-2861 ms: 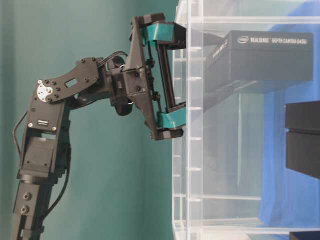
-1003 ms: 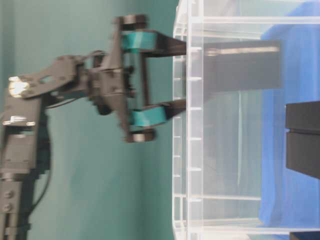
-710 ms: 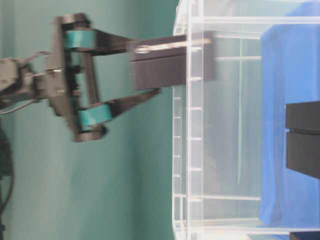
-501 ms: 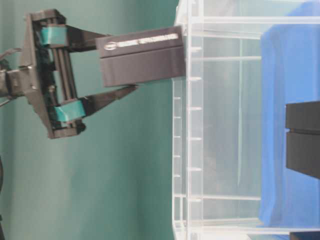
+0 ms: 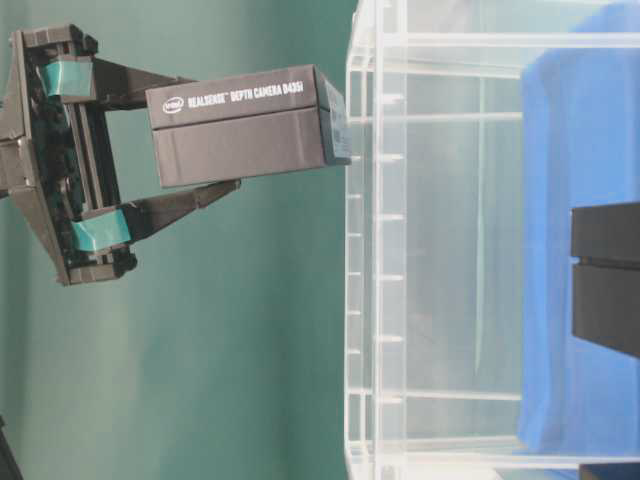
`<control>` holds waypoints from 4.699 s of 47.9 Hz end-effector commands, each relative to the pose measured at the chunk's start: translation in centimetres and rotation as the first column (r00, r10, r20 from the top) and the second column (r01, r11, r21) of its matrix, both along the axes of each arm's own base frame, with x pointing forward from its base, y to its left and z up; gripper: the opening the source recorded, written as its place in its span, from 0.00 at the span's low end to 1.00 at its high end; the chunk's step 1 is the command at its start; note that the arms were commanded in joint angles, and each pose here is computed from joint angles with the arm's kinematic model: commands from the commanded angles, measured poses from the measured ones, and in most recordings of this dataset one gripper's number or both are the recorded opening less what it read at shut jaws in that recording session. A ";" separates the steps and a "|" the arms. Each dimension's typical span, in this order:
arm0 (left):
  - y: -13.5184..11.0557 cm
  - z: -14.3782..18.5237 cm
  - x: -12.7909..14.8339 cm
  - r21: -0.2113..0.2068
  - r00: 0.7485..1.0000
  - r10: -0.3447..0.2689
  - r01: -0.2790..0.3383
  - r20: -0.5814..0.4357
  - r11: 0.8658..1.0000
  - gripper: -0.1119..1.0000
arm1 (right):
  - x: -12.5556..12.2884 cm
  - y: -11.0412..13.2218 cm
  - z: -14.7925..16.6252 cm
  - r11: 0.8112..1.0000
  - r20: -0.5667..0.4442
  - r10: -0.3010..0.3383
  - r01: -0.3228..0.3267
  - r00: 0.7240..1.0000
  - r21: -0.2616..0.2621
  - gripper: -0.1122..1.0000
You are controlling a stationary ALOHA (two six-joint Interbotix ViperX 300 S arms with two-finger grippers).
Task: Take the box out of the case with the left arm.
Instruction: 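Close the left gripper on the box and lift it up, then carry the box out of the case toward the front right, then lower the box onto the cloth right of the middle box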
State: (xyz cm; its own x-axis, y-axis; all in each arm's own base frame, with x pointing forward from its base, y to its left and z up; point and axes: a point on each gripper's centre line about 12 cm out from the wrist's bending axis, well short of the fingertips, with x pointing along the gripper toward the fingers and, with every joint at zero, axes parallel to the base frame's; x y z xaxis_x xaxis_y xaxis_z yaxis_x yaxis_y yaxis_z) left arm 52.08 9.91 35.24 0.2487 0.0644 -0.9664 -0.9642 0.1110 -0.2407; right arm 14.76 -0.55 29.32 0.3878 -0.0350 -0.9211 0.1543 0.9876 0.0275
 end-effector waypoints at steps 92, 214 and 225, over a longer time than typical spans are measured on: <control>-15.1 2.8 -0.2 -0.063 0.996 -0.034 0.039 0.079 0.997 0.64 | 0.3 0.0 1.1 1.000 0.029 -0.003 0.003 1.000 0.002 0.16; -19.8 -12.0 0.0 -0.002 0.991 0.067 -0.067 0.120 0.998 0.64 | 0.4 0.0 0.8 1.000 0.019 -0.004 0.004 1.000 0.002 0.16; -20.0 -12.2 0.1 -0.021 0.989 0.062 -0.059 0.137 0.998 0.64 | 0.4 0.0 0.8 1.000 0.019 -0.004 0.004 1.000 0.004 0.16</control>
State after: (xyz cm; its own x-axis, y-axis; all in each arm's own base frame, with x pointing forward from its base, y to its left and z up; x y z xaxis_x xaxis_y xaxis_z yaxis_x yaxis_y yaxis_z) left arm 52.21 -9.80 21.29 0.3337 0.0816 -0.9391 -0.9426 0.0444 -0.3311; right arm 14.81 -0.55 29.42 0.3864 -0.0350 -0.9217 0.1544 0.9876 0.0273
